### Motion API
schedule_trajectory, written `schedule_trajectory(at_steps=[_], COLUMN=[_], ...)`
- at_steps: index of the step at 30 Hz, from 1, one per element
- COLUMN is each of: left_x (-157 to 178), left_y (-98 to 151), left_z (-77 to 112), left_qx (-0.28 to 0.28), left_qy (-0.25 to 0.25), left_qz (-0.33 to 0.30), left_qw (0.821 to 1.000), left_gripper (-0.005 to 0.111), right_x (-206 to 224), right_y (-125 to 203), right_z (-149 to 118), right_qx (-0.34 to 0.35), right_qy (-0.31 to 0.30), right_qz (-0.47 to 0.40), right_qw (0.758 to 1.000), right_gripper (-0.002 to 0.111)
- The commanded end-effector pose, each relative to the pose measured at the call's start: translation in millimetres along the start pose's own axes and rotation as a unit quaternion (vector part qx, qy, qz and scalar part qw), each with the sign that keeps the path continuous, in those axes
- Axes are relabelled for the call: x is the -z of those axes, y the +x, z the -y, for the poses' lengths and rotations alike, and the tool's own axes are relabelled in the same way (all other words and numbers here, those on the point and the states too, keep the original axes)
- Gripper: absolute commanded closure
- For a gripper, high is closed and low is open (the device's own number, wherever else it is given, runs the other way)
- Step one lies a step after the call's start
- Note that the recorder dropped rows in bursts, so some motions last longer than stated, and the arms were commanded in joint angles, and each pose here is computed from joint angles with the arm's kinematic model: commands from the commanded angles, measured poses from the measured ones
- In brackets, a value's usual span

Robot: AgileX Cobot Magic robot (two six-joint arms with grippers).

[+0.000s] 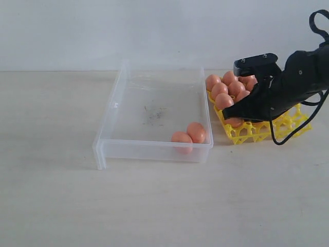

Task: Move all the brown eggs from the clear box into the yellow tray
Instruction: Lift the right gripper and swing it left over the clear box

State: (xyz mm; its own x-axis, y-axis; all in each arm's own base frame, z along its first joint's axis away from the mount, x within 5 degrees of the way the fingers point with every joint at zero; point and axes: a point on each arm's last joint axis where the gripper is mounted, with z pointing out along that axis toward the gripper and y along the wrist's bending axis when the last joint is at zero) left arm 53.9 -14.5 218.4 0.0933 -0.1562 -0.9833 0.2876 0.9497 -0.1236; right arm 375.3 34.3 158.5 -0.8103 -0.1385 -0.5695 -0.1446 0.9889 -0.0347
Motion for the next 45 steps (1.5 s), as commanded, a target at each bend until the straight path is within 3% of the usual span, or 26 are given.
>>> schedule_trajectory(at_steps=[1, 4, 7, 12, 14, 17, 20, 22, 24, 26, 29, 34, 45], left_x=[0, 0, 0, 0, 0, 0, 0, 0, 0, 0, 0, 0, 0], left_y=[0, 0, 0, 0, 0, 0, 0, 0, 0, 0, 0, 0, 0], left_z=[-0.7, -0.7, -0.7, -0.7, -0.7, -0.7, -0.7, -0.7, -0.6, -0.6, -0.6, -0.6, -0.6], left_qx=[0.000, 0.000, 0.000, 0.000, 0.000, 0.000, 0.000, 0.000, 0.000, 0.000, 0.000, 0.000, 0.000], left_qy=[-0.004, -0.004, -0.004, -0.004, -0.004, -0.004, -0.004, -0.004, -0.003, -0.003, -0.003, -0.003, -0.003], left_qz=[0.004, 0.004, 0.004, 0.004, 0.004, 0.004, 0.004, 0.004, 0.003, 0.003, 0.003, 0.003, 0.003], left_qw=[1.000, 1.000, 1.000, 1.000, 1.000, 1.000, 1.000, 1.000, 1.000, 1.000, 1.000, 1.000, 1.000], left_gripper=[0.103, 0.103, 0.103, 0.103, 0.103, 0.103, 0.103, 0.103, 0.103, 0.103, 0.103, 0.103, 0.103], right_x=[62, 118, 141, 117, 103, 90, 87, 87, 85, 75, 61, 34, -4], right_y=[-28, -44, -48, -41, -39, -51, -64, -68, -71, -75, -84, -93, -89], right_z=[2, -10, -35, -89, -108, -119, -121, -124, -124, -123, -123, -119, -128], right_qx=[0.011, 0.019, 0.050, 0.137, 0.186, 0.197, 0.152, 0.128, 0.126, 0.112, 0.087, 0.100, 0.110], right_qy=[0.009, 0.000, -0.027, -0.111, -0.159, -0.174, -0.158, -0.169, -0.186, -0.193, -0.170, -0.115, -0.118], right_qz=[0.093, 0.175, 0.207, 0.107, 0.050, 0.059, 0.123, 0.108, 0.056, 0.001, -0.061, -0.145, -0.232], right_qw=[0.996, 0.984, 0.977, 0.978, 0.968, 0.963, 0.968, 0.971, 0.973, 0.975, 0.980, 0.978, 0.959], right_gripper=[0.109, 0.109, 0.109, 0.109, 0.109, 0.109, 0.108, 0.103, 0.092, 0.074, 0.057, 0.067, 0.068])
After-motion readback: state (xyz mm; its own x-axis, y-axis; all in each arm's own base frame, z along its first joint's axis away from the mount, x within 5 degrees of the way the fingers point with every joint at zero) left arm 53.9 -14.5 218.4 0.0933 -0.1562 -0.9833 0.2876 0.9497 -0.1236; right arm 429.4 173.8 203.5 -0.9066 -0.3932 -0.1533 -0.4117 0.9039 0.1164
